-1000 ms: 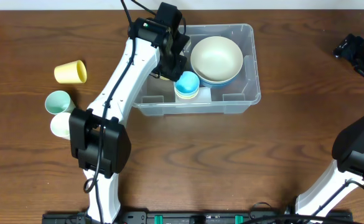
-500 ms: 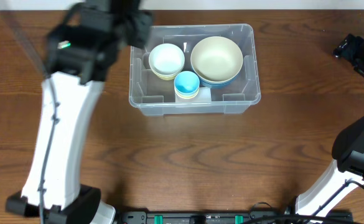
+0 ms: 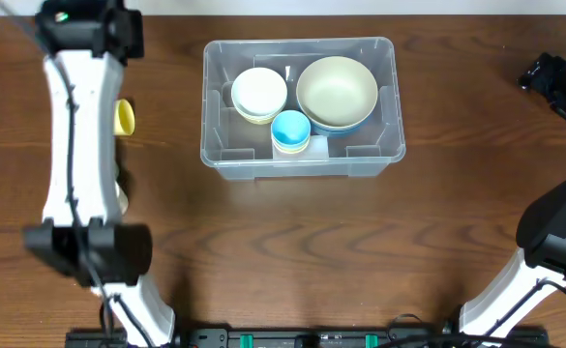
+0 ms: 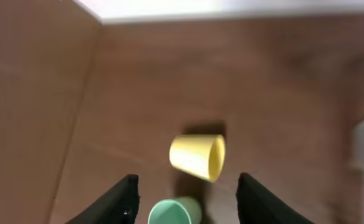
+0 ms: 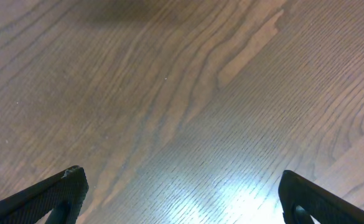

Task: Pack container
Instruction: 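Release the blue cup and move the left gripper to the yellow cup, then grasp the lying yellow cup with the left gripper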

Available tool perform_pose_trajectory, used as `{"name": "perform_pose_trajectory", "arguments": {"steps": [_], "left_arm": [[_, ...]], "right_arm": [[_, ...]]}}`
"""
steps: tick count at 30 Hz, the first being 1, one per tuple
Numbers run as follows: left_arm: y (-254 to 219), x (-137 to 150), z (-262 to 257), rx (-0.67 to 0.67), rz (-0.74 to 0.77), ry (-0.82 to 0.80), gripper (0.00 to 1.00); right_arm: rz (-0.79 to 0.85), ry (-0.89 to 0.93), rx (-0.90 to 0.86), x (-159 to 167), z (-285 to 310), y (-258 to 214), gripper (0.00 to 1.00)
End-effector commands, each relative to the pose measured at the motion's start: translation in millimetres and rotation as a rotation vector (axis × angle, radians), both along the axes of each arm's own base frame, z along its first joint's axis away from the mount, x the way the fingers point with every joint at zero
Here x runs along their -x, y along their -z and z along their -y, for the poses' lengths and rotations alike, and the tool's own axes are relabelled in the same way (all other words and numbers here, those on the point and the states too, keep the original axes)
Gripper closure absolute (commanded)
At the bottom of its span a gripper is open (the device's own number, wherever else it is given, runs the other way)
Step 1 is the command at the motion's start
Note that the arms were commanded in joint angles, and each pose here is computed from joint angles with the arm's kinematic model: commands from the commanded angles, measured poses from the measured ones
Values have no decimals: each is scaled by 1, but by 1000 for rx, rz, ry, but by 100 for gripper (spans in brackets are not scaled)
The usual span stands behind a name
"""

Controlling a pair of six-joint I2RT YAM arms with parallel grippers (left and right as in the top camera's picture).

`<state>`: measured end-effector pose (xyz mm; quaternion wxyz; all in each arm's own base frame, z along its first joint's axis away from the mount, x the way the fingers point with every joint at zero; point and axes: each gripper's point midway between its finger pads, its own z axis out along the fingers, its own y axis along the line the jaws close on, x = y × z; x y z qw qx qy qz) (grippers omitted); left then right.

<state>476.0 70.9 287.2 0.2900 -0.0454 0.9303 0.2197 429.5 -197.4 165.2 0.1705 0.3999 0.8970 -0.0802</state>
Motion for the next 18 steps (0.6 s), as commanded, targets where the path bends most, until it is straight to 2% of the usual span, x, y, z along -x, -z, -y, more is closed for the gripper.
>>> {"name": "perform_pose_trajectory", "arguments": {"steps": [1, 4, 9, 18], "left_arm": [[40, -3, -15, -109, -122, -71, 49], [73, -7, -14, -138, -212, -79, 49], [104, -7, -26, -200, -287, -131, 49], [153, -10, -35, -207, -397, -139, 49]], "right_arm": [[22, 12, 9, -1, -2, -8, 1], [22, 12, 9, -1, -2, -8, 1], [22, 12, 9, -1, -2, -8, 1], [22, 12, 9, -1, -2, -8, 1]]}}
